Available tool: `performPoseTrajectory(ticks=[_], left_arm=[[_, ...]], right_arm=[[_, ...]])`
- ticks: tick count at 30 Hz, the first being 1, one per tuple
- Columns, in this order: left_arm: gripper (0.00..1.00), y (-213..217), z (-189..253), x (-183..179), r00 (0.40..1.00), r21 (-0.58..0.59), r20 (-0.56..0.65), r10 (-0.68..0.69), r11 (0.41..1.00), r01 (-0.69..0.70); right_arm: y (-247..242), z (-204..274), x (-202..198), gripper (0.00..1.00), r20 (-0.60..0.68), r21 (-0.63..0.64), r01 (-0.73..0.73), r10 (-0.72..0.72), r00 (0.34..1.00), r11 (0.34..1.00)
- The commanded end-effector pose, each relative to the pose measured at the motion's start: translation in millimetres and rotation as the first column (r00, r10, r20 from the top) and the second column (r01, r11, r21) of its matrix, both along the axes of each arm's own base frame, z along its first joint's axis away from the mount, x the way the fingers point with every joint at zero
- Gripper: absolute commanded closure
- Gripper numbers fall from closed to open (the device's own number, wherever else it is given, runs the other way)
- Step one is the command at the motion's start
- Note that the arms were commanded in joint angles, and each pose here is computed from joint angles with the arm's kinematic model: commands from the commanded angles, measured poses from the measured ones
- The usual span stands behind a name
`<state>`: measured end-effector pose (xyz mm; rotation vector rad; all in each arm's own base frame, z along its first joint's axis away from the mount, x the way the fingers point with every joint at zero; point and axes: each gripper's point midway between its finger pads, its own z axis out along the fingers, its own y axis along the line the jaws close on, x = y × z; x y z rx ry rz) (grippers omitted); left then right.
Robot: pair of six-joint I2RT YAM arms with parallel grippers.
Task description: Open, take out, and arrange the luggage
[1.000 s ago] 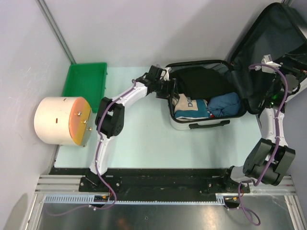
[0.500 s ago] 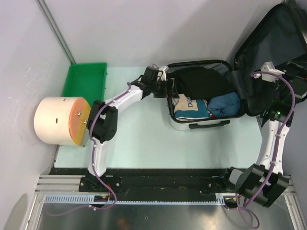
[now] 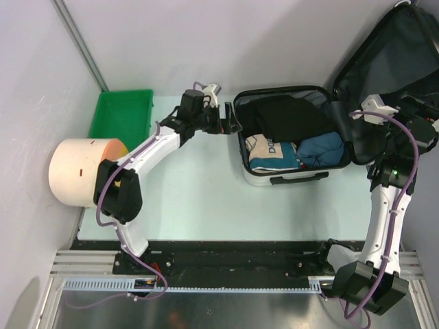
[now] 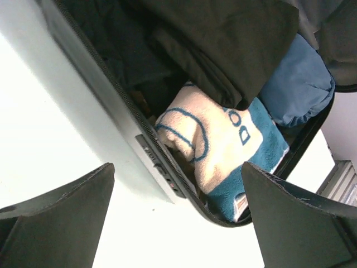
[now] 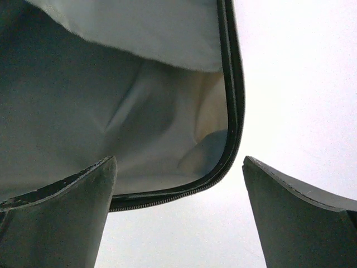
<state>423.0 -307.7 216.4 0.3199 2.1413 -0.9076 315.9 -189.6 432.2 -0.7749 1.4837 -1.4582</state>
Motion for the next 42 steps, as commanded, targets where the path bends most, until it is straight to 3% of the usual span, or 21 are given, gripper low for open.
performPoseTrajectory(ticks=[1,6,10,15,18,20,24,32,33,35,42], left_arm=[[0.0,37.1,66.4,-1.7,0.983,-0.027,0.176,0.058,0.998,-0.054],[0.0,108.2,100.2,-6.6,0.974,-0.084,0.212,0.085,0.994,-0.069],[0.0,167.1,82.0,2.5,0.963,0.126,0.237,0.127,0.979,-0.16],[0.0,229.9,32.1,16.0,0.941,0.424,0.24,0.241,0.846,-0.324],[0.04,251.0,3.0,25.9,0.93,0.492,0.197,0.311,0.789,-0.368],[0.05,273.7,-8.5,33.9,0.899,0.546,0.199,0.39,0.718,-0.432],[0.06,301.8,-32.3,55.6,0.86,0.592,0.175,0.48,0.647,-0.482],[0.09,341.3,-93.5,99.5,0.813,0.686,0.124,0.568,0.543,-0.484],[0.2,341.9,-100.0,101.0,0.809,0.691,0.114,0.577,0.539,-0.482],[0.3,339.4,-116.4,105.7,0.808,0.695,0.079,0.584,0.549,-0.464],[0.56,286.9,-128.1,106.4,0.846,0.597,-0.048,0.531,0.694,-0.402]], right_arm=[[47.2,26.1,-11.7,0.0,0.088,0.029,-0.147,0.144,0.986,0.989],[94.6,12.3,-8.1,0.0,0.119,0.19,-0.268,0.249,0.961,0.944],[138.9,-9.6,2.0,0.0,0.116,0.337,-0.34,0.319,0.941,0.878],[190.6,-40.8,9.9,0.0,0.087,0.507,-0.391,0.406,0.91,0.768],[213.7,-55.2,7.8,0.0,0.068,0.57,-0.401,0.446,0.893,0.717],[223.0,-68.7,2.4,0.0,0.03,0.606,-0.38,0.458,0.889,0.699],[235.1,-89.9,-10.3,0.0,-0.042,0.647,-0.342,0.48,0.876,0.681],[229.3,-100.7,-7.9,0.0,-0.102,0.624,-0.295,0.449,0.888,0.724],[228.1,-101.1,-6.8,0.0,-0.11,0.612,-0.291,0.444,0.889,0.735],[226.2,-103.9,-3.6,0.0,-0.128,0.598,-0.277,0.431,0.893,0.752],[232.9,-114.3,4.8,0.0,-0.175,0.602,-0.245,0.424,0.889,0.76]])
